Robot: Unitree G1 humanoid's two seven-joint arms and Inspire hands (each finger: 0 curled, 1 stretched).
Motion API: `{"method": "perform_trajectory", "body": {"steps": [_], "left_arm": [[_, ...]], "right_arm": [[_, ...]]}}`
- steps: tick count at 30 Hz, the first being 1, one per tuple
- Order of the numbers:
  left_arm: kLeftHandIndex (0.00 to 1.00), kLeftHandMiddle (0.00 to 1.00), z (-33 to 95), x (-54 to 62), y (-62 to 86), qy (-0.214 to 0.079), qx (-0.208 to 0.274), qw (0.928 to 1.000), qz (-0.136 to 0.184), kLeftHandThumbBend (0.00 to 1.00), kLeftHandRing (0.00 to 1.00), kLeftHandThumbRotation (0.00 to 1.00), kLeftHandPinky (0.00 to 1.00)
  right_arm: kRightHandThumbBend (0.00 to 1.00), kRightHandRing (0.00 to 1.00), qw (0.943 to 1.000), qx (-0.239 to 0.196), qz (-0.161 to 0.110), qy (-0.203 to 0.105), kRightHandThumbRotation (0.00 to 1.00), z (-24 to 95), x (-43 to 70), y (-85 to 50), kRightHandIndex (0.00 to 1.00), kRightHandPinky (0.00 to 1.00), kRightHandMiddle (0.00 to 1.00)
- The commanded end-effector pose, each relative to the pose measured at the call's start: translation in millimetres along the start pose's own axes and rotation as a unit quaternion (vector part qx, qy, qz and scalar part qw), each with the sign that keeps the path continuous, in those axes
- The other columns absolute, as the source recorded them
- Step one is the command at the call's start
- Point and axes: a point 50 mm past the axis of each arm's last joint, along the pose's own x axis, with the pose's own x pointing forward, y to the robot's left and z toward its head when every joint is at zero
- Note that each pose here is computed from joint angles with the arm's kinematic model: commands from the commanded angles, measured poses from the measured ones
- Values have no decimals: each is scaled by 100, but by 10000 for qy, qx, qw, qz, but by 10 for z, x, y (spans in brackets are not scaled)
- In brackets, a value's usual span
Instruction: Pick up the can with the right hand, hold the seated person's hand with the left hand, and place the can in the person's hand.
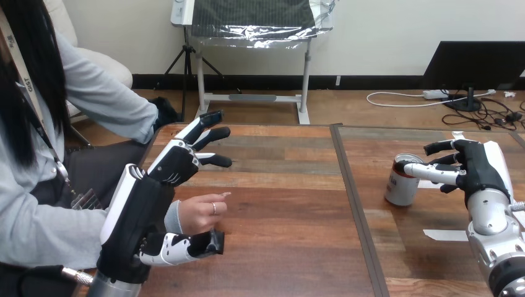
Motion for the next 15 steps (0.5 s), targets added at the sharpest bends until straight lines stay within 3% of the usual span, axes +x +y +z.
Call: {"method": "perform_trajectory", "body": {"steps": [1, 15], "left_arm": [[89, 91, 24, 172, 63, -325, 167, 9993, 1, 100, 85, 68, 68], [88, 91, 11, 160, 59, -304, 106, 9995, 51, 100, 85, 68, 68]], "right_arm": [[100, 48, 9983, 18, -171, -549, 21, 358, 82, -103, 62, 40, 54], [100, 48, 9985, -31, -201, -515, 21, 308, 71, -132, 62, 42, 54]]}}
